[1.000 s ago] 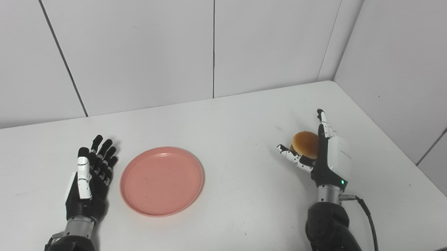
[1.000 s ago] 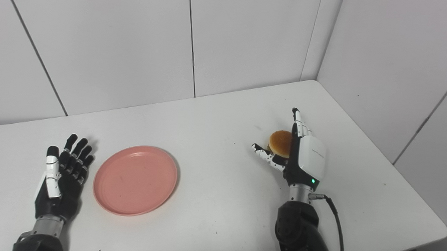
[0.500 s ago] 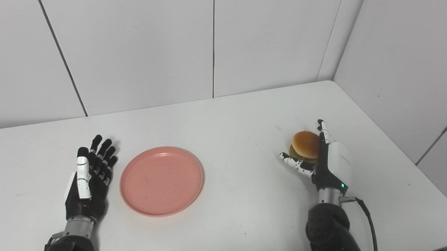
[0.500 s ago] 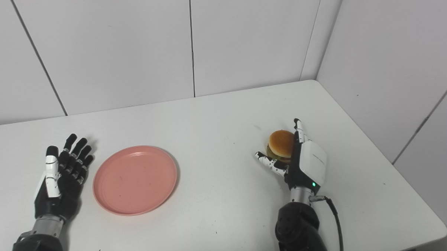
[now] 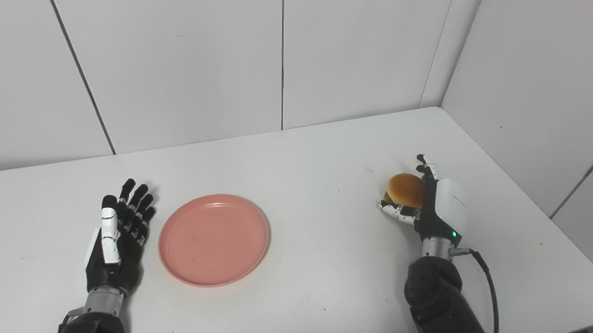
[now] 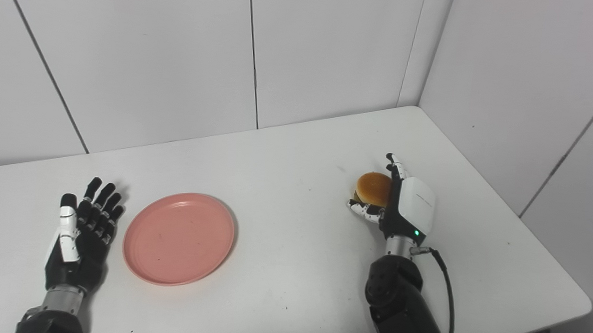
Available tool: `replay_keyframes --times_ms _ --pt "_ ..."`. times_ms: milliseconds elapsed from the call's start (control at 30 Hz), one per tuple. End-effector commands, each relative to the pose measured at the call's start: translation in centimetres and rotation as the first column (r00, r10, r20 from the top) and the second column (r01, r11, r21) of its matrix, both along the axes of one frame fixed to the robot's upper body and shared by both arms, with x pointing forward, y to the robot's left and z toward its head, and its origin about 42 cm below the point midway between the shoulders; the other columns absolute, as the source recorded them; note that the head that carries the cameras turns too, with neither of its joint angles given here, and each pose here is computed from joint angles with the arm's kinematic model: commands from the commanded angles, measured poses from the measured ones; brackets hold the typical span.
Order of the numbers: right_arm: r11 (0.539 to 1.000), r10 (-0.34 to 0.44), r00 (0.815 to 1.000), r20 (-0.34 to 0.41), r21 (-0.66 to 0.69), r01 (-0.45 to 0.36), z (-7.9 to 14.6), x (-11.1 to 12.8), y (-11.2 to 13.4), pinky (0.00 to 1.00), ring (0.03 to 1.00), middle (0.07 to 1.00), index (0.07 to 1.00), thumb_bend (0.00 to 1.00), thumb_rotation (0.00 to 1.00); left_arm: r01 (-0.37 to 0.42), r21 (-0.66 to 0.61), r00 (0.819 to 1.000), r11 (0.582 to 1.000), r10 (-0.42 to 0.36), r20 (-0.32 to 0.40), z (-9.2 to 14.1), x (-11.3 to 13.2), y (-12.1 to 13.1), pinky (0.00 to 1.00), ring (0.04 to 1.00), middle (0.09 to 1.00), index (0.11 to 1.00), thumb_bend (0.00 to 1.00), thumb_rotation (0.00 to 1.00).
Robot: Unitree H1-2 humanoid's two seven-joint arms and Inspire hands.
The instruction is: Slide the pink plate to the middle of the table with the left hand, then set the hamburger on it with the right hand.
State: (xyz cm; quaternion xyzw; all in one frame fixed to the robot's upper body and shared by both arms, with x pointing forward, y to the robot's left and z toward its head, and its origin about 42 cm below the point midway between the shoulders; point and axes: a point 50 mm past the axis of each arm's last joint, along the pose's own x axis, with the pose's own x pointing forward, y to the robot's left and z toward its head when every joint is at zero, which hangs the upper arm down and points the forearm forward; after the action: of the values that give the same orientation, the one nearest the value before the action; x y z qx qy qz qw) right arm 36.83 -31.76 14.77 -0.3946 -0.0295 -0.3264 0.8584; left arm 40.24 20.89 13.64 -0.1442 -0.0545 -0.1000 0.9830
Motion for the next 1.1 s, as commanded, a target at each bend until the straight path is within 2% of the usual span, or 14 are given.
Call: replay_keyframes --times_ms 0,33,67,133,200,300,467,600,633,700,767,800,933,1067 --pt "1.0 -0.005 1.0 -0.01 0.006 0.005 -2.3 -1.1 -0.3 0.56 0.624 0.667 0.776 0.64 0.01 -0.001 0.006 0.997 1.0 0.002 -0.071 -2.6 -1.3 0.5 1.0 0.981 0.97 0.964 0.63 1.0" --pt "1.0 -0.004 1.0 -0.001 0.011 0.004 -2.3 -1.1 -0.3 0.53 0.575 0.563 0.742 0.59 0.0 0.0 0.006 0.998 1.0 0.001 -0.07 -2.6 -1.3 0.4 1.0 0.978 0.965 0.96 0.63 1.0" --pt "1.0 -0.002 1.0 0.005 0.015 0.002 -2.4 -1.2 -0.3 0.5 0.549 0.515 0.717 0.56 0.0 -0.001 0.008 0.997 1.0 0.002 -0.071 -2.6 -1.4 0.4 1.0 0.975 0.963 0.959 0.63 1.0" --pt "1.0 -0.001 1.0 0.007 0.022 0.001 -2.5 -1.2 -0.4 0.48 0.528 0.5 0.692 0.55 0.0 -0.002 0.016 0.997 1.0 0.003 -0.071 -2.6 -1.6 0.2 1.0 0.972 0.96 0.956 0.63 1.0" --pt "1.0 -0.001 1.0 0.002 0.029 0.0 -2.5 -1.3 -0.5 0.34 0.405 0.484 0.534 0.53 0.0 0.004 0.021 0.998 1.0 -0.003 -0.068 -2.6 -1.7 0.1 1.0 0.975 0.968 0.961 0.63 1.0" --pt "0.999 0.001 1.0 0.004 0.034 -0.001 -2.4 -1.4 -0.7 0.26 0.322 0.476 0.495 0.52 0.0 0.007 0.022 0.998 1.0 -0.006 -0.069 -2.5 -1.8 0.0 1.0 0.978 0.974 0.965 0.63 1.0" --pt "0.999 0.01 1.0 0.024 0.038 -0.011 -2.3 -1.6 -1.0 0.27 0.329 0.475 0.488 0.52 0.0 0.006 0.022 0.998 1.0 -0.004 -0.066 -2.4 -1.9 -0.4 1.0 0.98 0.973 0.968 0.63 1.0" --pt "0.999 0.03 0.996 0.08 0.026 -0.032 -2.2 -1.8 -1.3 0.24 0.307 0.473 0.487 0.52 0.0 -0.001 0.027 0.998 1.0 0.003 -0.066 -2.4 -2.2 -0.9 1.0 0.976 0.969 0.966 0.62 1.0" --pt "0.999 0.042 0.994 0.099 0.018 -0.044 -2.1 -1.9 -1.3 0.24 0.32 0.442 0.498 0.52 0.0 -0.002 0.027 0.998 1.0 0.004 -0.067 -2.4 -2.2 -1.1 1.0 0.977 0.968 0.965 0.62 1.0" --pt "0.997 0.072 0.989 0.131 0.003 -0.073 -1.9 -2.1 -1.1 0.24 0.325 0.467 0.49 0.52 0.0 0.001 0.026 0.998 1.0 0.001 -0.067 -2.5 -2.4 -1.4 1.0 0.978 0.968 0.966 0.62 1.0" --pt "0.995 0.098 0.983 0.153 0.001 -0.099 -1.4 -2.2 -0.6 0.25 0.357 0.451 0.533 0.51 0.0 0.005 0.027 0.998 1.0 -0.003 -0.066 -2.5 -2.4 -1.6 1.0 0.981 0.971 0.97 0.62 1.0" --pt "0.994 0.108 0.981 0.161 0.001 -0.11 -1.1 -2.3 -0.3 0.21 0.392 0.479 0.507 0.51 0.0 0.006 0.028 0.998 1.0 -0.005 -0.066 -2.4 -2.5 -1.7 1.0 0.982 0.972 0.972 0.62 1.0" --pt "0.978 0.206 0.952 0.226 -0.003 -0.211 0.7 -2.6 1.4 0.2 0.407 0.502 0.489 0.52 0.0 0.001 0.052 0.998 0.999 0.002 -0.055 -2.4 -2.6 -2.1 1.0 0.981 0.969 0.973 0.63 1.0" --pt "0.96 0.275 0.928 0.251 -0.014 -0.28 2.7 -2.6 3.3 0.19 0.4 0.503 0.488 0.52 0.0 -0.004 0.055 0.999 0.998 0.007 -0.053 -2.3 -2.8 -2.3 1.0 0.979 0.968 0.971 0.63 1.0"
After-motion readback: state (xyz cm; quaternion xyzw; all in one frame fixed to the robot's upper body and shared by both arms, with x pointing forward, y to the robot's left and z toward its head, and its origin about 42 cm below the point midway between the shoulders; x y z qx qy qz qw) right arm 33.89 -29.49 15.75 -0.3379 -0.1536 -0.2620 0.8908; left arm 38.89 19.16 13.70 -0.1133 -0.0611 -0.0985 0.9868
